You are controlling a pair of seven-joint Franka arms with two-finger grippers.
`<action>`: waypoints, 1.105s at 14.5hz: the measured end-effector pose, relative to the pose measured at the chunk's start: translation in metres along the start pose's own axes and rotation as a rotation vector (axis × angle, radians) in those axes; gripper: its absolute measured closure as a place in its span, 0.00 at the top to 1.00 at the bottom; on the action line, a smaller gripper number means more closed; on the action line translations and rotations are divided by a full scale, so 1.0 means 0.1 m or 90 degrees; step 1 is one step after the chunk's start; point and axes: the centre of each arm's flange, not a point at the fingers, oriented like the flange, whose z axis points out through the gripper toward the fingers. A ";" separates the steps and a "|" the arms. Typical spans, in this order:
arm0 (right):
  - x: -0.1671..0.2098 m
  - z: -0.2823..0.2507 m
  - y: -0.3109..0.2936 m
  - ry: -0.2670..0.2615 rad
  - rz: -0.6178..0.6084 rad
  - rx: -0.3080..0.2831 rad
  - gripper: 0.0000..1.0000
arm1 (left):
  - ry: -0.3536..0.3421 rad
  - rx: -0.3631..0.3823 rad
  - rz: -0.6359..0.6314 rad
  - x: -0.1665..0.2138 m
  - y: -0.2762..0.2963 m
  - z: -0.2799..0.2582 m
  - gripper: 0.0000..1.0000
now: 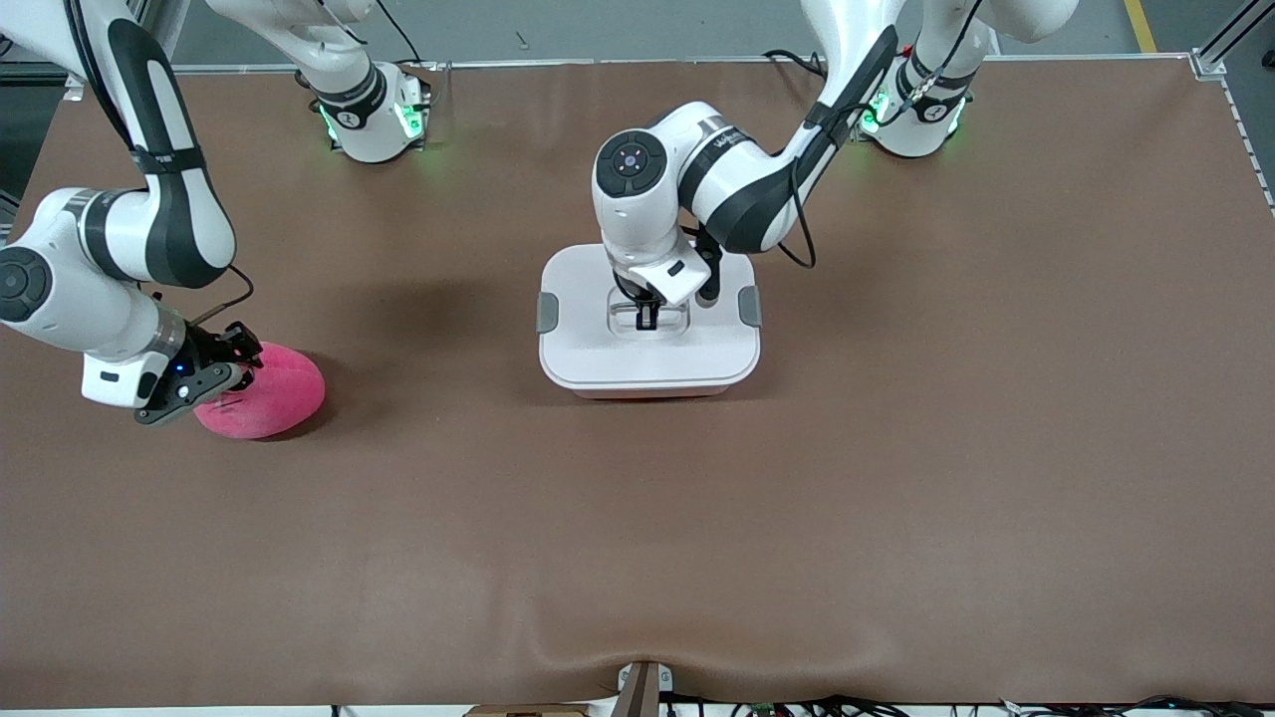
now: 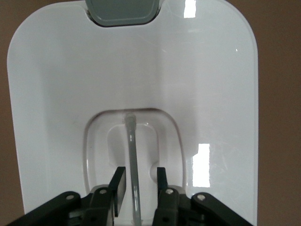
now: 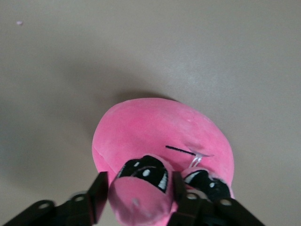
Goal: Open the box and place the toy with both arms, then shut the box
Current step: 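Grasp the lid handle with the left gripper while the right gripper grasps the toy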
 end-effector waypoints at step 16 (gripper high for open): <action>0.10 -0.27 -0.02 -0.037 -0.119 0.004 0.11 | -0.013 -0.013 -0.004 0.01 -0.01 -0.22 0.07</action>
